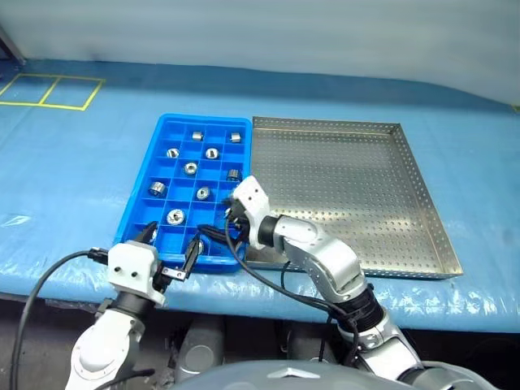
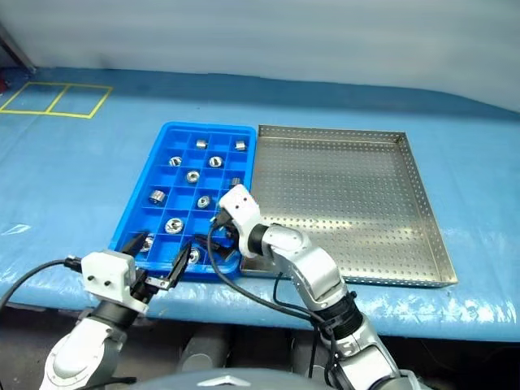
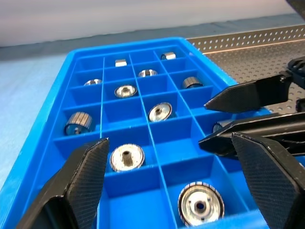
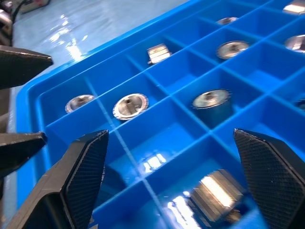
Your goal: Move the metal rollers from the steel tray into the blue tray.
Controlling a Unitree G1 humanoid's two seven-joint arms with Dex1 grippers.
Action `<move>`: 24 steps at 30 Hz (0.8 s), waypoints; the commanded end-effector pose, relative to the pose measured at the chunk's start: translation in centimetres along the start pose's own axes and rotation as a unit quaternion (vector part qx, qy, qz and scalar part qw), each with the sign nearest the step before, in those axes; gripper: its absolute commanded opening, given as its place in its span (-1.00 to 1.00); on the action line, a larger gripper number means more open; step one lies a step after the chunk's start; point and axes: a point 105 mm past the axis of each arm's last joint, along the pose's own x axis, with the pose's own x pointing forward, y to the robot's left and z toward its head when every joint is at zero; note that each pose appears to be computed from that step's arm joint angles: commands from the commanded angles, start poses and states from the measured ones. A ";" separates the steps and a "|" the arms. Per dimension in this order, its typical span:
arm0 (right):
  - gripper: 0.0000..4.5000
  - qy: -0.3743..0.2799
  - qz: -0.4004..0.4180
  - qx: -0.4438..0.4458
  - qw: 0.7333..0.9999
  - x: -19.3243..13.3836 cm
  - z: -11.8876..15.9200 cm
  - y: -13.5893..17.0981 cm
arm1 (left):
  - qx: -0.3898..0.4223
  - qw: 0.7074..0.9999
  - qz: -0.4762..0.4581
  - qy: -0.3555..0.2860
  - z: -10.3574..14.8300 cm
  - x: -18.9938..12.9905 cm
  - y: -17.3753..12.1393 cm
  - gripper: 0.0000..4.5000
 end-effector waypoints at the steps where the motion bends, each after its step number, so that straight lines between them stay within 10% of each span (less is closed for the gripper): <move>1: 0.98 -0.040 -0.050 -0.014 0.998 -1.6 1.6 -1.9 | 0.010 1.000 -0.005 -0.007 0.5 0.8 0.9 1.00; 24: 0.98 -0.007 -0.151 -0.054 0.987 -9.9 -1.7 -6.4 | 0.036 0.992 -0.119 -0.023 1.5 6.0 -0.3 1.00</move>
